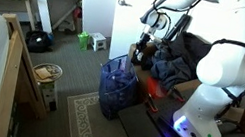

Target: Put the black thing in the laundry hamper

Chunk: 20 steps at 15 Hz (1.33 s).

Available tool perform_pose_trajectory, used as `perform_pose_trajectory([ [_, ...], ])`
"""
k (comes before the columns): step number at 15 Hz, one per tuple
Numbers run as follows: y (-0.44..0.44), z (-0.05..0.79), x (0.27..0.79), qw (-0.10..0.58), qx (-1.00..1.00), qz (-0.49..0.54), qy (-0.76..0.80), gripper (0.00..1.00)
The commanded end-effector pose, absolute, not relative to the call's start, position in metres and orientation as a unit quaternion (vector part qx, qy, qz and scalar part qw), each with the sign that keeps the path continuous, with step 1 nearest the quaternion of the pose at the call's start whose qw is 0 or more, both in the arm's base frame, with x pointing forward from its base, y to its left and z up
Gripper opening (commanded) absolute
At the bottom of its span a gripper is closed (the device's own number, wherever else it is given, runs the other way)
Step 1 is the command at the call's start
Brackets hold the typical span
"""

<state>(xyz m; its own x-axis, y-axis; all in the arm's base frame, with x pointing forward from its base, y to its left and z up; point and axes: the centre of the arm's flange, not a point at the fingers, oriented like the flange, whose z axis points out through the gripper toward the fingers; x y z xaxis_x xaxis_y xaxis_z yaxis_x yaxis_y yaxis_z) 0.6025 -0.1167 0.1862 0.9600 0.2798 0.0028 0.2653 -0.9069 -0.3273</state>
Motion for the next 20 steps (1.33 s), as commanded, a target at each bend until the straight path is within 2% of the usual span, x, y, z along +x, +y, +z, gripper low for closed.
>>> perform_pose_trajectory([
  [1, -0.103, 0.171, 0.619, 0.149, -0.974, 0.057, -0.163, 0.02],
  [7, -0.074, 0.138, 0.632, 0.1, -0.972, 0.093, -0.194, 0.02],
  [15, -0.041, 0.138, 0.675, 0.127, -0.987, 0.054, -0.085, 0.02],
  [20, -0.039, 0.14, 0.694, 0.122, -0.991, 0.037, -0.039, 0.02],
])
